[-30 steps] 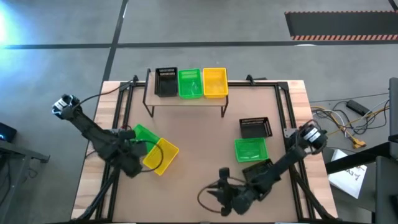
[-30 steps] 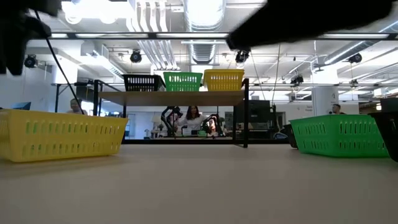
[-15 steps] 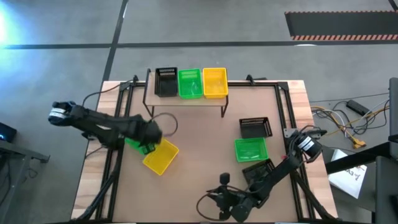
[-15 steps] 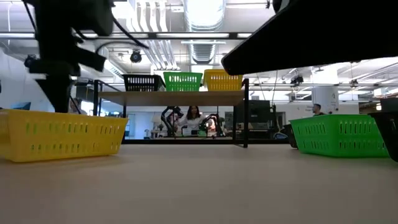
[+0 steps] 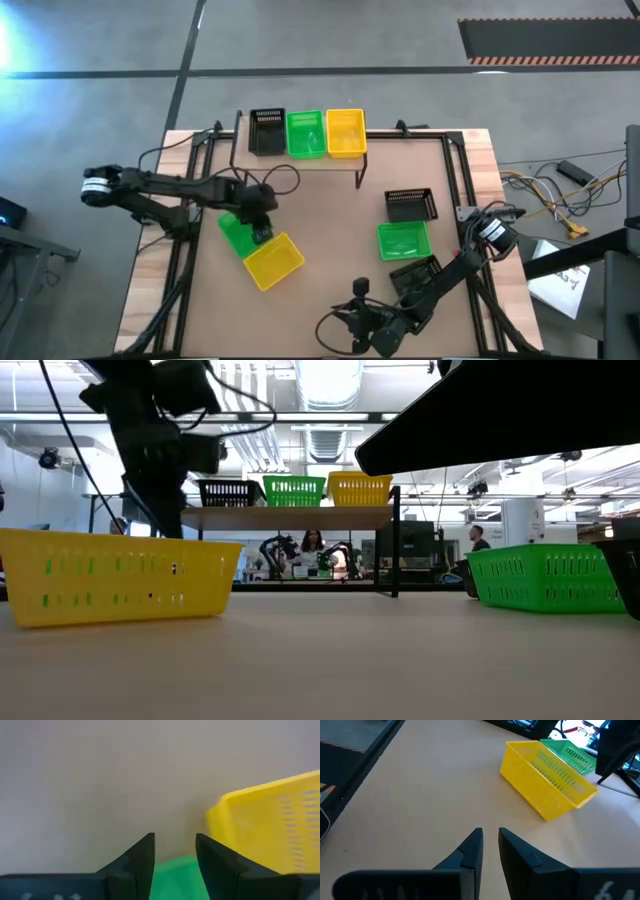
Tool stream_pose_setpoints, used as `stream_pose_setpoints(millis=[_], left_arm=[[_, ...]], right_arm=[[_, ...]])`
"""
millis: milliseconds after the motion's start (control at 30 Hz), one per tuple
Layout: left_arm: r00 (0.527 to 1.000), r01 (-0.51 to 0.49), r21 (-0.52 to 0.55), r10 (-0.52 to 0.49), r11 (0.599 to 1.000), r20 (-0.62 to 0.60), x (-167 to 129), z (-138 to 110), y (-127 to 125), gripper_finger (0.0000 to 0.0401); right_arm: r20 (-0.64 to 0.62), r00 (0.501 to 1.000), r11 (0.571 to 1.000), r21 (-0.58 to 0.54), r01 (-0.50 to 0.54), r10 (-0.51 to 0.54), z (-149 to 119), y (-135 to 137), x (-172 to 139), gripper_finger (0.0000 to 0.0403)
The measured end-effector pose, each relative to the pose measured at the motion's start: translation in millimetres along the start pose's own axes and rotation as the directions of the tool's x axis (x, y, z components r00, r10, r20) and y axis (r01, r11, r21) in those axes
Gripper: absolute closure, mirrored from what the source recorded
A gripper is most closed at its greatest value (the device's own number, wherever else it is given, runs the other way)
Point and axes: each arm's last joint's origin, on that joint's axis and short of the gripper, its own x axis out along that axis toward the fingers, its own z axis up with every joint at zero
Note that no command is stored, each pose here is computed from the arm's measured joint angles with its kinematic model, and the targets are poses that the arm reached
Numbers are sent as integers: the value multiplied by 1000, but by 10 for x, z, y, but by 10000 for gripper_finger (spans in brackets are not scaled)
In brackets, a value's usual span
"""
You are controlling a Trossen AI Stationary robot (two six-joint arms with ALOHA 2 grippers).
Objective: Stack baskets on shelf by color
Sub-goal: Stack the left green bin on top of the green bin on the shelf
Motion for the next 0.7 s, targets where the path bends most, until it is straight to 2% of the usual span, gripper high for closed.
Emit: stream_pose_setpoints(millis=[167,367,567,700], left_arm=[[998,55,80,-58,995,24,-103,42,-187,276],[992,109,217,-92,970,-89,-239,-177,-495,276],[961,35,207,24,978,-275,-304,-540,-622,276],[944,-40,196,101,980,-313,-313,-677,-635,276]], right_arm=[[1,1000,1000,3,0,0,4,-2,-2,349],[1,1000,1000,23,-1,1,4,-2,-3,349],[-1,1000,1000,22,0,0,-5,-3,-3,349],[-1,1000,1000,22,0,0,-5,-3,-3,349]])
